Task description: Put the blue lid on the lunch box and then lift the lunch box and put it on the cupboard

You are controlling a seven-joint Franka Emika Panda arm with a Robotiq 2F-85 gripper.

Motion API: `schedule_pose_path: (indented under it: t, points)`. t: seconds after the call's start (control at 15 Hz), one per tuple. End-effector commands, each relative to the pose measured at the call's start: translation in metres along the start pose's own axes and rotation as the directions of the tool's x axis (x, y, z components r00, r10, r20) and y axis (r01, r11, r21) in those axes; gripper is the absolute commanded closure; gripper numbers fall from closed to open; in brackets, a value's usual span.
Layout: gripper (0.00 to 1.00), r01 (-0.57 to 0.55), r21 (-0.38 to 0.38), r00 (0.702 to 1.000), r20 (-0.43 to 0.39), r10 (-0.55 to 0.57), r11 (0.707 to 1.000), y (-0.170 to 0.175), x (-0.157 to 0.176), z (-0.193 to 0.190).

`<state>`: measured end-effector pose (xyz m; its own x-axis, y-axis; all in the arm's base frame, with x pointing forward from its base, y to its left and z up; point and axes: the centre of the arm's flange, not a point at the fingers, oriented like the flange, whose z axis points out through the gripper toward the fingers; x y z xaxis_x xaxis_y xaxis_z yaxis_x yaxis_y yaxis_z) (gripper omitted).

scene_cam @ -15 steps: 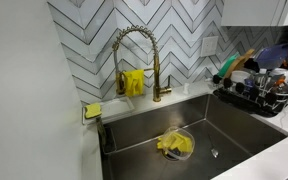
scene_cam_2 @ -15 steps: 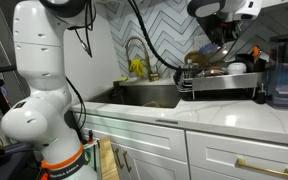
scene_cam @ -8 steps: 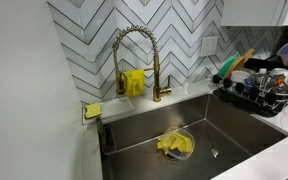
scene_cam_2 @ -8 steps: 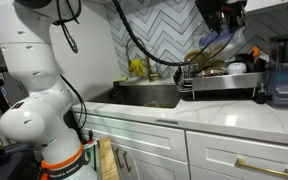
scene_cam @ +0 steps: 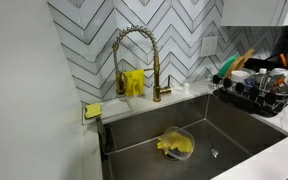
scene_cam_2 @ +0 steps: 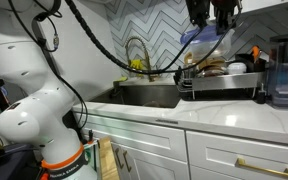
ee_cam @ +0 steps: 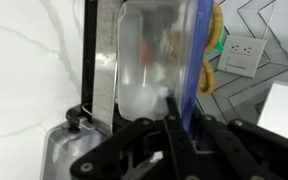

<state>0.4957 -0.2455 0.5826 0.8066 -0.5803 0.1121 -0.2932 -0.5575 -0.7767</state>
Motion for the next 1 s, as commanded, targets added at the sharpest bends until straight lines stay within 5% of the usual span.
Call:
schedule_pose_path:
  t: [0.0, 0.67, 0.93]
  points:
    - [0.97, -0.046, 0.008, 0.995, 0.087, 0.045, 0.999, 0.048, -0.028, -0.017]
    - [0.97, -0.029, 0.119, 0.989, 0.145, 0.012, 0.993, 0.178, -0.021, 0.038]
    - [0.87, -0.041, 0.096, 0.988, 0.154, 0.025, 0.995, 0.177, -0.019, 0.043]
